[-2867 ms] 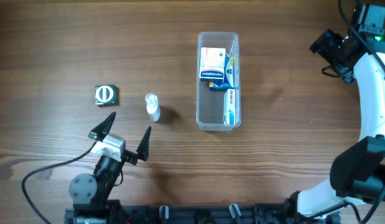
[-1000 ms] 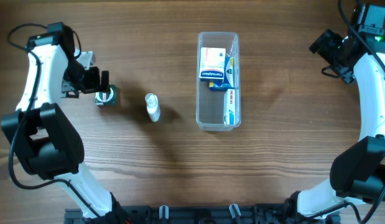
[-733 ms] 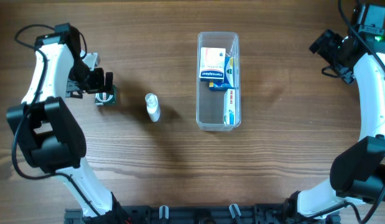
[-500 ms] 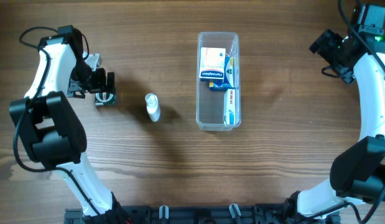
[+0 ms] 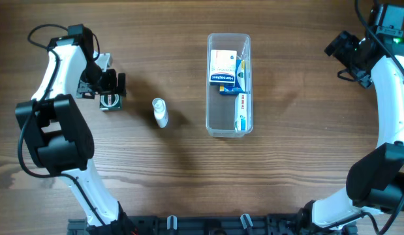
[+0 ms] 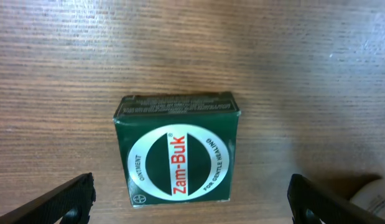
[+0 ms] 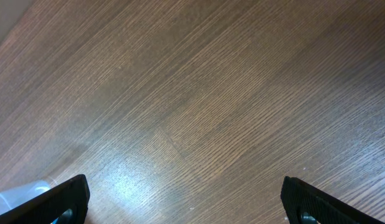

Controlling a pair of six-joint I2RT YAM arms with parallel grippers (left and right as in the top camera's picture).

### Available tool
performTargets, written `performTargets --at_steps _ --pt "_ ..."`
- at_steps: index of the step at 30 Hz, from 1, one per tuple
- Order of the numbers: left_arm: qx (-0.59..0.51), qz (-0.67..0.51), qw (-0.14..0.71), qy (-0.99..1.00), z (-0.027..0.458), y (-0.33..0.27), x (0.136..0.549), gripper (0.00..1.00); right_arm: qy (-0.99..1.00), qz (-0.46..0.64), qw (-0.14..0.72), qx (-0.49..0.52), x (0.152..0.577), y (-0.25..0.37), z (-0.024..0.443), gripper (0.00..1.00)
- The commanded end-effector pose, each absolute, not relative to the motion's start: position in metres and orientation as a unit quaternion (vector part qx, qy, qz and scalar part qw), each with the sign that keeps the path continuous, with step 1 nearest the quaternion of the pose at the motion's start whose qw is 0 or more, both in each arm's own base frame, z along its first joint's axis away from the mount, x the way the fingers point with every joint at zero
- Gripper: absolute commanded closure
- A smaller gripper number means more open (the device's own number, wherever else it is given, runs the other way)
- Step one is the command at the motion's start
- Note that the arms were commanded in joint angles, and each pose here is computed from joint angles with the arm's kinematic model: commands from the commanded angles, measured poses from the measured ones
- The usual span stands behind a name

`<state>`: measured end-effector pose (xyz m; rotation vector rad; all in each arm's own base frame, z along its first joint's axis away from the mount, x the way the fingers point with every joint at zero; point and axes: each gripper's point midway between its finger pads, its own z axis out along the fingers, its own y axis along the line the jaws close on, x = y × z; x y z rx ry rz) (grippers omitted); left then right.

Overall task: Pack container
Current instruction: 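Reach the left gripper to the green Zam-Buk tin and grasp it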

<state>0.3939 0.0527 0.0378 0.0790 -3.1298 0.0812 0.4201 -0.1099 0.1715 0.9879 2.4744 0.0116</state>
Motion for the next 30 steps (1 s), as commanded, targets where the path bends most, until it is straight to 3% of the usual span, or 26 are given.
performTargets --at_steps 1,30 --pt "0.043 0.017 0.003 -0.999 0.035 0.056 0.398 0.0 0.9 0.008 0.236 0.366 0.421 -0.11 0.171 0.0" --pt "0.035 0.012 -0.006 -0.999 0.005 0.058 0.394 0.0 0.9 0.008 0.236 0.366 0.421 -0.11 0.171 0.0"
